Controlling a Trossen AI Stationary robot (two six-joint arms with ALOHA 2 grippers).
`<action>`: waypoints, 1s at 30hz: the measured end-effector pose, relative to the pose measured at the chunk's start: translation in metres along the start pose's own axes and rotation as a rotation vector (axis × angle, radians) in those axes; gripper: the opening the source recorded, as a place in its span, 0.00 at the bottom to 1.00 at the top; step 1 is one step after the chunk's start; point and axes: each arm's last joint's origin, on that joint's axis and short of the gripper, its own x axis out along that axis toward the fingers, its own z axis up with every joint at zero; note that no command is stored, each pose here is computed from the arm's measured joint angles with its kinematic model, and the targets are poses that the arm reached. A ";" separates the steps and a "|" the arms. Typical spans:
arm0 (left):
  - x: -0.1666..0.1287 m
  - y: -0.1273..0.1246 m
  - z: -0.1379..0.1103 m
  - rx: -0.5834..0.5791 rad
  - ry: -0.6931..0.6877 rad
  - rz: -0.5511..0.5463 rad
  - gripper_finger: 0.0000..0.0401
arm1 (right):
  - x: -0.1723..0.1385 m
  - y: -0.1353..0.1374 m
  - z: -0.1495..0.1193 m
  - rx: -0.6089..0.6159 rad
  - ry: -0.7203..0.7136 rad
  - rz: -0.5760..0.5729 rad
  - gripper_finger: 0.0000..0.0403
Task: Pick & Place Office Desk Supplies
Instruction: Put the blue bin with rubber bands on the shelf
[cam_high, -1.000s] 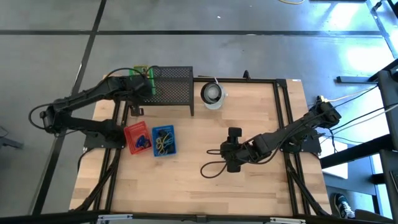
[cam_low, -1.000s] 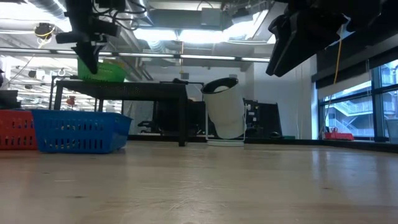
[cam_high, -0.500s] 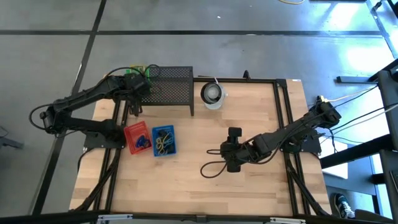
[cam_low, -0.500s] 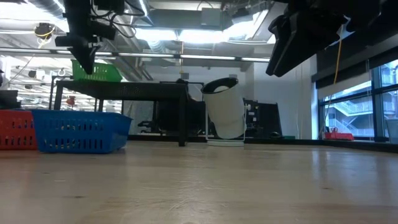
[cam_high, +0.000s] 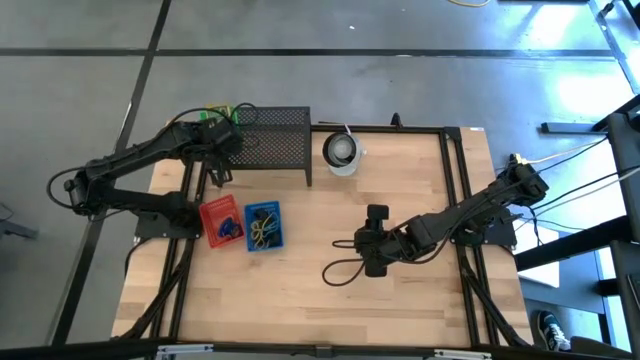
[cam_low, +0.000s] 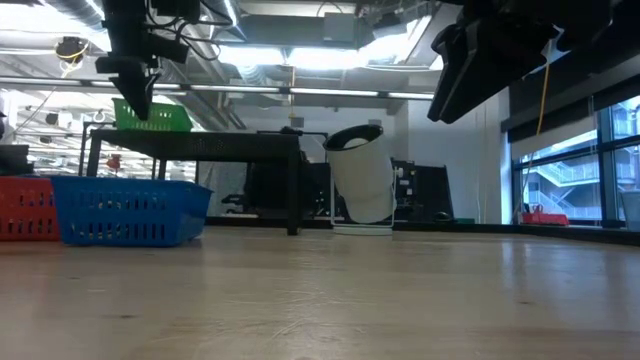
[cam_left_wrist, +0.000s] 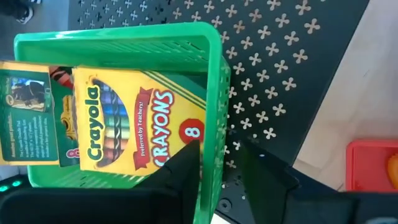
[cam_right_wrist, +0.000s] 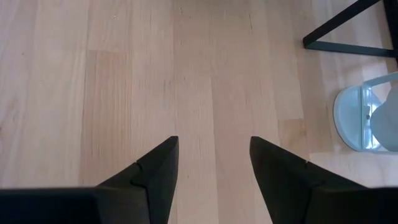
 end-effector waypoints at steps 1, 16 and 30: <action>0.000 0.000 0.000 -0.006 0.000 0.001 0.27 | 0.000 0.000 0.000 0.000 0.000 0.000 0.50; -0.017 0.009 0.005 -0.044 -0.060 0.027 0.34 | 0.000 0.000 0.000 -0.003 0.000 0.000 0.50; -0.067 -0.008 0.043 -0.227 -0.508 -0.352 0.34 | 0.000 0.000 0.000 -0.003 0.000 0.000 0.50</action>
